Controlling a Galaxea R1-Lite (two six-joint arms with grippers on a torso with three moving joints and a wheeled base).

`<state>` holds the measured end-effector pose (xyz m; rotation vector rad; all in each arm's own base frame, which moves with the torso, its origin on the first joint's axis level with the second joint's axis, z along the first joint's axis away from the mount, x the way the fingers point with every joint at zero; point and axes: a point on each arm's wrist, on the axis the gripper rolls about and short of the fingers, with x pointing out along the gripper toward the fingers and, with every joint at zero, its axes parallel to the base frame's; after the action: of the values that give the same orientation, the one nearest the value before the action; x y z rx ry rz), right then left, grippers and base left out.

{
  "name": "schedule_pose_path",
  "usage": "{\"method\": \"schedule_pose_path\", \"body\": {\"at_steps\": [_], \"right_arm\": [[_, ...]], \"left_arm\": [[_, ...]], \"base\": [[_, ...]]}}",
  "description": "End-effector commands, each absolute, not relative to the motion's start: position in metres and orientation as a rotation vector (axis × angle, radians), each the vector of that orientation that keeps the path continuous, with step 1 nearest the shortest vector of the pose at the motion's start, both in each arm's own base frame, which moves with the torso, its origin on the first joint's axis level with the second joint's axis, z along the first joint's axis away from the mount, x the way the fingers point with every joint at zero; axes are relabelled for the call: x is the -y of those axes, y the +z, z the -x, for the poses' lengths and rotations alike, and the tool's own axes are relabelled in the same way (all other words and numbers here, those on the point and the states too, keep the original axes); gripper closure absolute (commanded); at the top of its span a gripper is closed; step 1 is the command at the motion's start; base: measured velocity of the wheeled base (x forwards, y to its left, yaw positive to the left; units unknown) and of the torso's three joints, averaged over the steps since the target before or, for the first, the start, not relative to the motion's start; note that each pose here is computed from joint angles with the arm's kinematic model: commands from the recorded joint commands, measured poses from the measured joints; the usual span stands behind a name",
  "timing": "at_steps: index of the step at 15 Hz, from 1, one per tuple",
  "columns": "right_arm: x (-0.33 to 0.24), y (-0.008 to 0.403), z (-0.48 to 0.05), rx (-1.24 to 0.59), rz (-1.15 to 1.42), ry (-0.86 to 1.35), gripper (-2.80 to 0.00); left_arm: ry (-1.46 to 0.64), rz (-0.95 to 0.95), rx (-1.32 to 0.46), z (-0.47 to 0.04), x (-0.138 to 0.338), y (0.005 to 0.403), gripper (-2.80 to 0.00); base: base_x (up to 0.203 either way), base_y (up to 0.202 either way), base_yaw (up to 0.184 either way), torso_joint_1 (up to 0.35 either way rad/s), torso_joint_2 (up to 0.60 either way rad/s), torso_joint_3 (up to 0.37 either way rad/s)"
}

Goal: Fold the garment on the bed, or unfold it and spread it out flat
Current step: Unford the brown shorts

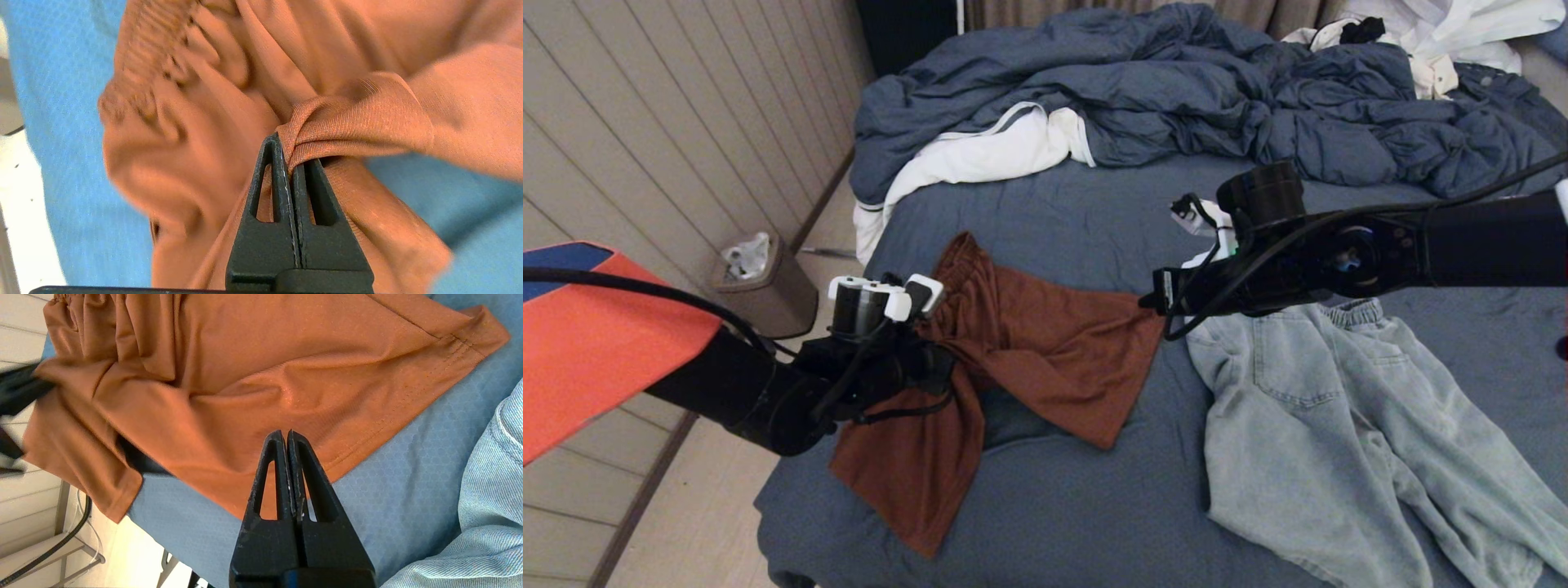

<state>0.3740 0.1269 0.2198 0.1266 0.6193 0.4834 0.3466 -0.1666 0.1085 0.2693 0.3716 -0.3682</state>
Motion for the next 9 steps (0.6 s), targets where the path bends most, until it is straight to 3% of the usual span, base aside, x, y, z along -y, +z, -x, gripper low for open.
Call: {"method": "schedule_pose_path", "body": {"at_steps": [1,7,8,9], "right_arm": [[-0.127,0.218,-0.375,-0.623,-0.127,0.483,0.00],[-0.128,0.217,-0.376,-0.627,-0.127,0.482,0.00],[-0.128,0.217,-0.376,-0.626,-0.127,0.484,0.00],[-0.128,0.217,-0.376,-0.626,-0.127,0.484,0.00]], "left_arm": [[-0.348,-0.273,-0.391,-0.373,0.163,0.092,0.00],[-0.359,-0.253,-0.328,-0.392,0.167,0.102,0.00],[-0.359,-0.251,-0.333,-0.391,0.167,0.101,-2.80],[-0.352,-0.239,-0.330,-0.391,0.167,0.105,-2.80]], "base": [[0.000,0.000,0.000,0.000,0.00,0.000],[0.000,0.000,0.000,0.000,0.00,0.000],[0.000,0.000,0.000,0.000,0.00,0.000],[0.000,0.000,0.000,0.000,0.00,0.000]]}}
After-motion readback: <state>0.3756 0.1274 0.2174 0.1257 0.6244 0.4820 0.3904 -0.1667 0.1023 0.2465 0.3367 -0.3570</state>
